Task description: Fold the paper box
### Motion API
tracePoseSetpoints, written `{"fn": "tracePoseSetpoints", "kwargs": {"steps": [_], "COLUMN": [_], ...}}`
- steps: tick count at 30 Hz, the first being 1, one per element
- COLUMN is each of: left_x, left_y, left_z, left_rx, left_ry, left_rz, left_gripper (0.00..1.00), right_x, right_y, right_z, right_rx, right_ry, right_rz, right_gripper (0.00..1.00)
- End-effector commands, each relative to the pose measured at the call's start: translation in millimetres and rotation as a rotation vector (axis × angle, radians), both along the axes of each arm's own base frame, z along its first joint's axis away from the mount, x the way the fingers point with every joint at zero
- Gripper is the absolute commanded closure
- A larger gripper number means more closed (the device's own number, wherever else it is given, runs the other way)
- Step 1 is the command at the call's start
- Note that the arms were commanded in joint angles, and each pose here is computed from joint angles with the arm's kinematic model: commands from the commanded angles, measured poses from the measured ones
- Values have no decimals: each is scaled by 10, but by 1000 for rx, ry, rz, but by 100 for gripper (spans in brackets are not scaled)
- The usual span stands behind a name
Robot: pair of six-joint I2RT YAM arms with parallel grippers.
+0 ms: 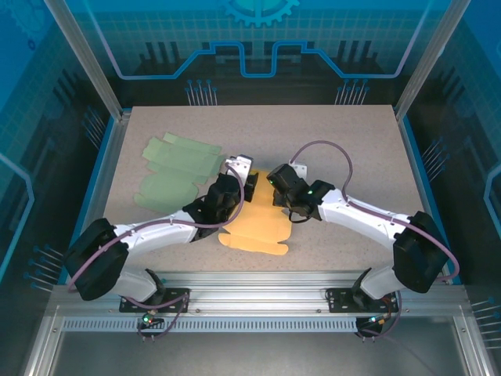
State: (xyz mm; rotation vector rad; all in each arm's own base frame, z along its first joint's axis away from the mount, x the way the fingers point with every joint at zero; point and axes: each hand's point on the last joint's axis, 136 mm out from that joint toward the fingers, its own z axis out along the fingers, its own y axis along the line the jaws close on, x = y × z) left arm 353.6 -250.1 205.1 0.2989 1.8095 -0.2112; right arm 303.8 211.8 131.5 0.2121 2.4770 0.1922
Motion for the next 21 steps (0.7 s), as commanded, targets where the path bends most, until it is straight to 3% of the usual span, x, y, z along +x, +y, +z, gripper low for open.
{"fn": "tracePoseSetpoints", "kwargs": {"steps": [1, 11, 16, 19, 21], "left_x": [-30, 164, 243, 257, 221], "left_y": [-49, 308, 379, 272, 113], "left_z": [8, -110, -119, -145, -159], "left_rx": [-22, 97, 68, 7, -44], "left_ry": [17, 1, -5, 28, 63], "left_rz": [-15, 239, 337, 302, 217], "left_gripper": [63, 84, 91, 88, 74], "right_x": [-61, -93, -86, -74, -62], "right_y": [178, 194, 233, 255, 242], "right_z": [78, 115, 65, -12, -64], "right_rx": [25, 41, 43, 29, -5], "right_ry": [0, -6, 7, 33, 58], "right_rz": [58, 58, 46, 37, 35], "right_gripper": [100, 100, 100, 100, 100]}}
